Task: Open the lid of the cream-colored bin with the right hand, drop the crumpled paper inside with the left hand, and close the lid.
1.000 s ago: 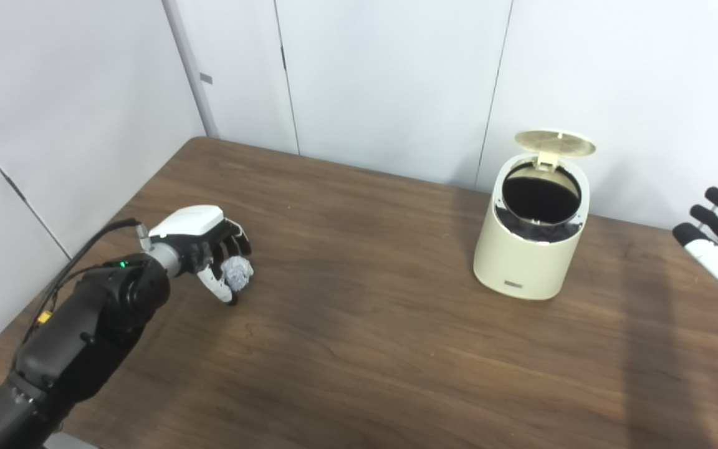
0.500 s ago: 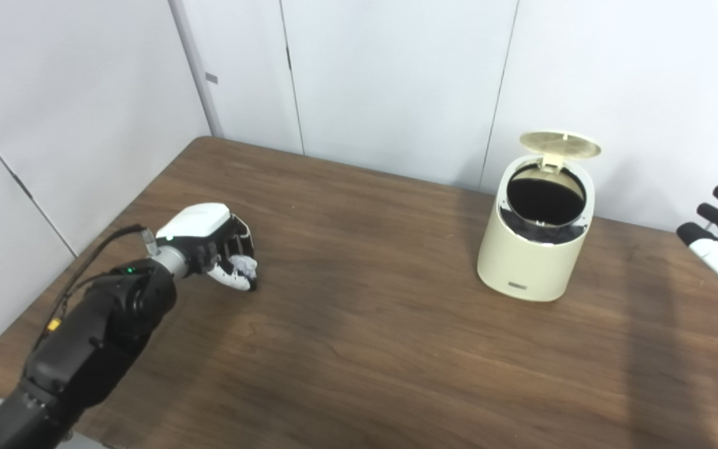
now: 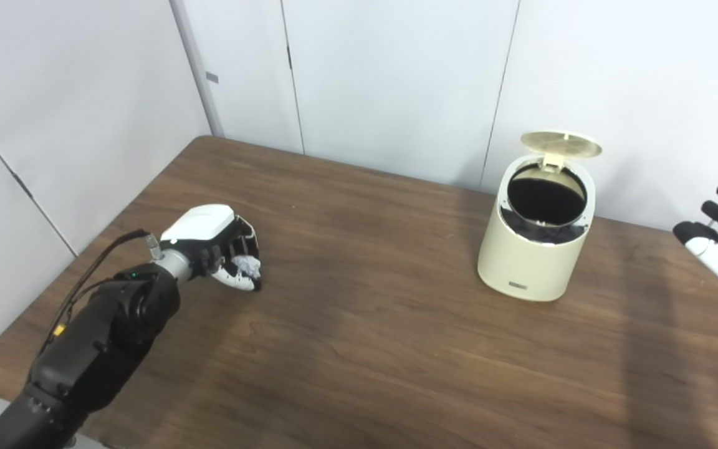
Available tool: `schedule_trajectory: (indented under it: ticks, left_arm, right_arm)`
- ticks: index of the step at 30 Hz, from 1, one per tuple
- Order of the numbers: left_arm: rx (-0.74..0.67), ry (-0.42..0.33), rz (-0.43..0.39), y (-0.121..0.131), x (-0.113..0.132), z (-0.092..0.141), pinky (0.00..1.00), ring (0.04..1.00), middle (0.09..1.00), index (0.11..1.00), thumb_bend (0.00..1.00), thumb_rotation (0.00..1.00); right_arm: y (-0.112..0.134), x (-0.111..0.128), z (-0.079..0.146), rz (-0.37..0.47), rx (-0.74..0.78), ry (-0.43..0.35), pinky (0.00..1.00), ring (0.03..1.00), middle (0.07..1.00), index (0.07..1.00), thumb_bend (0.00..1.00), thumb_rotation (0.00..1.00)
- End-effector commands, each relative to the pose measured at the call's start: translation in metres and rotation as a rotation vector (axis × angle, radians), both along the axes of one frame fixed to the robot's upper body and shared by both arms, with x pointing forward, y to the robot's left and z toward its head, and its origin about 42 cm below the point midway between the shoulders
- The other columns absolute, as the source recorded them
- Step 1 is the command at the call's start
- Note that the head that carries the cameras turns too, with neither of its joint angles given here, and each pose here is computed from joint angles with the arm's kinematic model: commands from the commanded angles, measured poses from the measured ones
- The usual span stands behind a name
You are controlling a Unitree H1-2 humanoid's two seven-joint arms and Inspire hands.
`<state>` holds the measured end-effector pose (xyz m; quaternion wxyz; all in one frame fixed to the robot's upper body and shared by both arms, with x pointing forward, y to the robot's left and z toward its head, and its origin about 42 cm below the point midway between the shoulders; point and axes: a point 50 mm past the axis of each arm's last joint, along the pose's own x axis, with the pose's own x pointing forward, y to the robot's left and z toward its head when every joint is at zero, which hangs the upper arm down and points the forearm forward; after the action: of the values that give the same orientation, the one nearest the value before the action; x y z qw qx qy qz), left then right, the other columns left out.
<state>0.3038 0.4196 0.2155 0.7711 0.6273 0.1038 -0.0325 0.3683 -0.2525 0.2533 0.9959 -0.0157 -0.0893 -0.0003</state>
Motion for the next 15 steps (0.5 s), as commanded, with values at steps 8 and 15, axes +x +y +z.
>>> schedule_trajectory:
  ticks: [8, 15]
  left_arm:
    - [-0.004, -0.258, -0.133, -0.029, 0.002, 0.049, 0.37, 0.385, 0.460, 0.540, 0.50, 0.00]
    - [-0.007, -0.339, -0.253, -0.064, 0.011, 0.076, 0.35, 0.387, 0.467, 0.536, 0.50, 0.00]
  right_arm:
    - [0.007, 0.005, 0.026, 0.007, 0.002, -0.104, 0.90, 0.921, 0.947, 0.942, 0.48, 0.14]
    - [0.011, 0.007, 0.026, 0.012, 0.001, -0.098, 0.91, 0.935, 0.958, 0.951, 0.47, 0.13]
